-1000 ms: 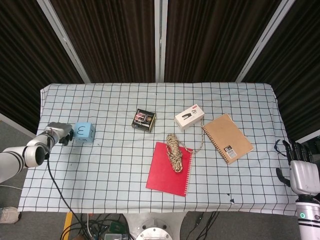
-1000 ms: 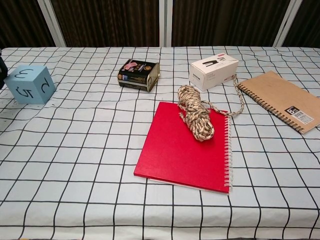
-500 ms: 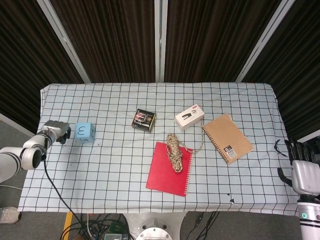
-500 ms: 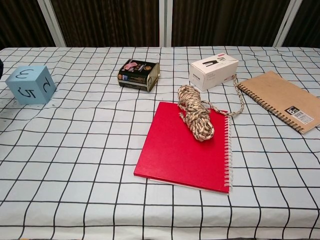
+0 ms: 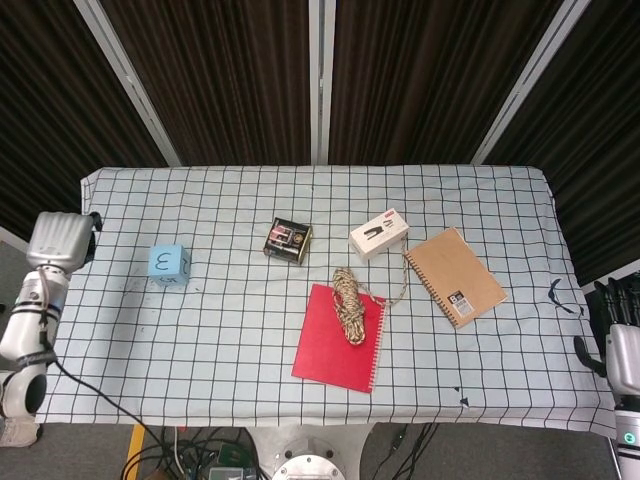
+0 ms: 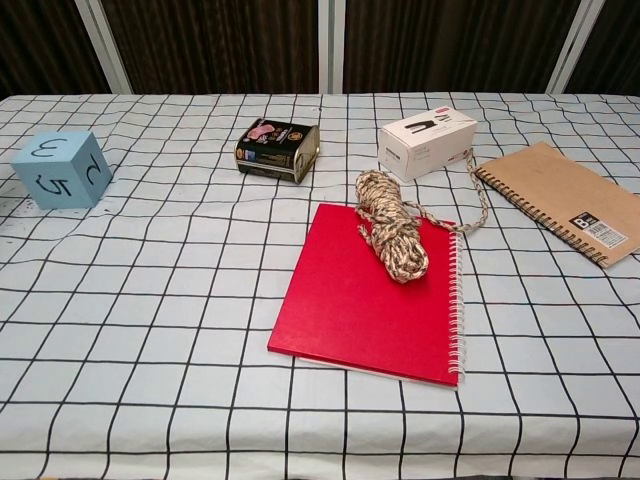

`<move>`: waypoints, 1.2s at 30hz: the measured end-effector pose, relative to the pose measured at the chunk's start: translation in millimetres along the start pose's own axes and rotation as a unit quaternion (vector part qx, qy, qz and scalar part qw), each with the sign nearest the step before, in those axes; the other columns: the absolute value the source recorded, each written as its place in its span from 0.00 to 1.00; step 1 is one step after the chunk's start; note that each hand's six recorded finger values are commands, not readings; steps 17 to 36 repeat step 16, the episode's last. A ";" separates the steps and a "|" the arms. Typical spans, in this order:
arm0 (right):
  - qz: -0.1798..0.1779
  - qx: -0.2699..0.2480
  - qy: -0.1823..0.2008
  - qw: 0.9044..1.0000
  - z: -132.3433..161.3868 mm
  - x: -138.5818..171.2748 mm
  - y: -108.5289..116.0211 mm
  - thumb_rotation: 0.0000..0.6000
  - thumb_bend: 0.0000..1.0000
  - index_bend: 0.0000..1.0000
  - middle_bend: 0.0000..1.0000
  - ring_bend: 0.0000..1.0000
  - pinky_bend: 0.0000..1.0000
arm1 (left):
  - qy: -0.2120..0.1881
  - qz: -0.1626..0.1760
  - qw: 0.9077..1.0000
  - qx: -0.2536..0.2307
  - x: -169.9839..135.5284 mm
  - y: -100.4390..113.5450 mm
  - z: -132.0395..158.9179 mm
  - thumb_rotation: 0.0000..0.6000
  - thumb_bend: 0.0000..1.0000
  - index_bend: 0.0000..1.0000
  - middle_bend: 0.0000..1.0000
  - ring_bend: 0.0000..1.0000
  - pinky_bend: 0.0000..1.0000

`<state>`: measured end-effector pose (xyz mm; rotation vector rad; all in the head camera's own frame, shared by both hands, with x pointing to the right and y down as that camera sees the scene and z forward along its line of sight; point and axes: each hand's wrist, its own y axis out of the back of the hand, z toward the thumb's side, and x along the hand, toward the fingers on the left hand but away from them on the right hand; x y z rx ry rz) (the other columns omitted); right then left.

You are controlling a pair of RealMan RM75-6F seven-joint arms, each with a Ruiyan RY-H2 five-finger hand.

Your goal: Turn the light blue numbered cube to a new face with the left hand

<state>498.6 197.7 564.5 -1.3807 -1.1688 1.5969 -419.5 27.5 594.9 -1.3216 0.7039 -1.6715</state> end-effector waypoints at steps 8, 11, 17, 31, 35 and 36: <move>-0.013 -0.007 0.029 0.999 0.8 15.6 -5.5 1.00 0.18 0.00 0.00 0.00 0.00 | 0.014 0.166 0.982 -0.094 -112.0 -23.2 -49.3 1.00 0.03 0.13 0.04 0.01 0.15; -0.010 -0.007 0.036 0.999 -1.5 25.3 -10.8 1.00 0.16 0.00 0.00 0.00 0.00 | 0.000 0.174 0.978 -0.115 -129.8 -31.4 -49.2 1.00 0.00 0.13 0.03 0.00 0.09; -0.002 -0.003 0.032 0.999 -3.2 31.9 -17.4 1.00 0.17 0.00 0.00 0.00 0.00 | -0.040 0.101 0.984 -0.139 -155.3 -77.2 -35.9 1.00 0.00 0.13 0.03 0.00 0.08; -0.002 -0.003 0.032 0.999 -3.2 31.9 -17.4 1.00 0.17 0.00 0.00 0.00 0.00 | -0.040 0.101 0.984 -0.139 -155.3 -77.2 -35.9 1.00 0.00 0.13 0.03 0.00 0.08; -0.002 -0.003 0.032 0.999 -3.2 31.9 -17.4 1.00 0.17 0.00 0.00 0.00 0.00 | -0.040 0.101 0.984 -0.139 -155.3 -77.2 -35.9 1.00 0.00 0.13 0.03 0.00 0.08; -0.002 -0.003 0.032 0.999 -3.2 31.9 -17.4 1.00 0.17 0.00 0.00 0.00 0.00 | -0.040 0.101 0.984 -0.139 -155.3 -77.2 -35.9 1.00 0.00 0.13 0.03 0.00 0.08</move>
